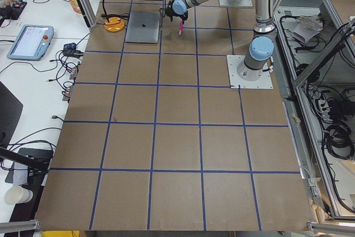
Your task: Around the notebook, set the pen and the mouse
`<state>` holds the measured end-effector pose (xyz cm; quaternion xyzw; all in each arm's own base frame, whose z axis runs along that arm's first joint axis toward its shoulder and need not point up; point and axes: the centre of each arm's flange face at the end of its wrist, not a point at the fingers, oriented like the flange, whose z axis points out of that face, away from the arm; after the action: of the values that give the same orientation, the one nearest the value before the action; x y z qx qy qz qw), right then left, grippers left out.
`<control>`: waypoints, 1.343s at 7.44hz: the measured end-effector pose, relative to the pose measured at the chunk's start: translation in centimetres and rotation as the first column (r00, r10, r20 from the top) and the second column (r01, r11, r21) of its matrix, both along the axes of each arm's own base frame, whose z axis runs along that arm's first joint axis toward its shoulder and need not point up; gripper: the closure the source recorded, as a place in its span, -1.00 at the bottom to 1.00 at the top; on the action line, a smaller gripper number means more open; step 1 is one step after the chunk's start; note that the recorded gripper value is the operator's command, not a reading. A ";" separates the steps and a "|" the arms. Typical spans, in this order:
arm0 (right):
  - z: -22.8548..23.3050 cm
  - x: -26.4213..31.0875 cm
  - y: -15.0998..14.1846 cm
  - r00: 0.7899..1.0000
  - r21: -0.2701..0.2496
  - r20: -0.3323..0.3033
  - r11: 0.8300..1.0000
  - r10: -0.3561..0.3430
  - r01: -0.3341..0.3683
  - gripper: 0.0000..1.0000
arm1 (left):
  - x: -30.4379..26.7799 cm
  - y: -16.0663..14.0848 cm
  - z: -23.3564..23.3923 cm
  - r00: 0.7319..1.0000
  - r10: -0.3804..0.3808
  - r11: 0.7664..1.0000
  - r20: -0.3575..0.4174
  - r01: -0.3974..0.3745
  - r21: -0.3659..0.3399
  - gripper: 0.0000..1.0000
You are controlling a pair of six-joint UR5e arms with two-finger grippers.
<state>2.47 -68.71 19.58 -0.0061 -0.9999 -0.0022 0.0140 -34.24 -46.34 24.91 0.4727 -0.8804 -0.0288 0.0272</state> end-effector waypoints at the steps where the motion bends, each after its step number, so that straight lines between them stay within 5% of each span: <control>1: -0.5 -0.1 0.2 1.000 0.009 -0.005 1.000 0.002 -0.002 -0.02 | 1.4 -0.3 2.7 0.983 -0.183 0.983 -0.009 0.182 -0.035 -0.93; 2: -0.7 -0.3 0.3 1.000 0.016 -0.021 1.000 0.003 -0.002 -0.96 | 3.1 -0.3 5.5 0.931 -0.366 0.930 -0.003 0.365 -0.053 -0.93; 4: -0.7 -0.6 0.2 0.999 0.020 -0.050 1.000 0.002 -0.001 -1.00 | 7.3 -0.7 11.1 0.753 -0.658 0.752 0.004 0.657 -0.048 -0.97; 6: 0.0 -0.7 0.1 0.999 0.013 -0.053 1.000 0.002 -0.001 -1.00 | 12.3 -2.2 17.6 0.572 -0.821 0.571 -0.004 0.820 -0.030 -0.97; 7: 1.0 -0.7 0.1 0.999 0.009 -0.053 1.000 0.001 -0.001 -1.00 | 13.8 -2.6 20.2 0.521 -0.854 0.521 -0.005 0.853 -0.027 -1.00; 8: 2.9 -0.6 0.5 0.999 0.001 -0.053 1.000 0.000 0.000 -1.00 | 14.4 -2.7 21.9 0.499 -0.867 0.498 0.004 0.866 -0.034 -1.00; 10: 9.7 0.0 2.8 0.999 -0.001 -0.047 1.000 0.001 -0.001 -1.00 | 14.9 -2.6 23.5 0.496 -0.868 0.494 0.023 0.868 -0.052 -1.00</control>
<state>2.49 -65.90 29.24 -0.0056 -0.9993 -0.0014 0.0375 -19.30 -48.94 48.43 -0.0342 -0.9990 -0.0149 0.0253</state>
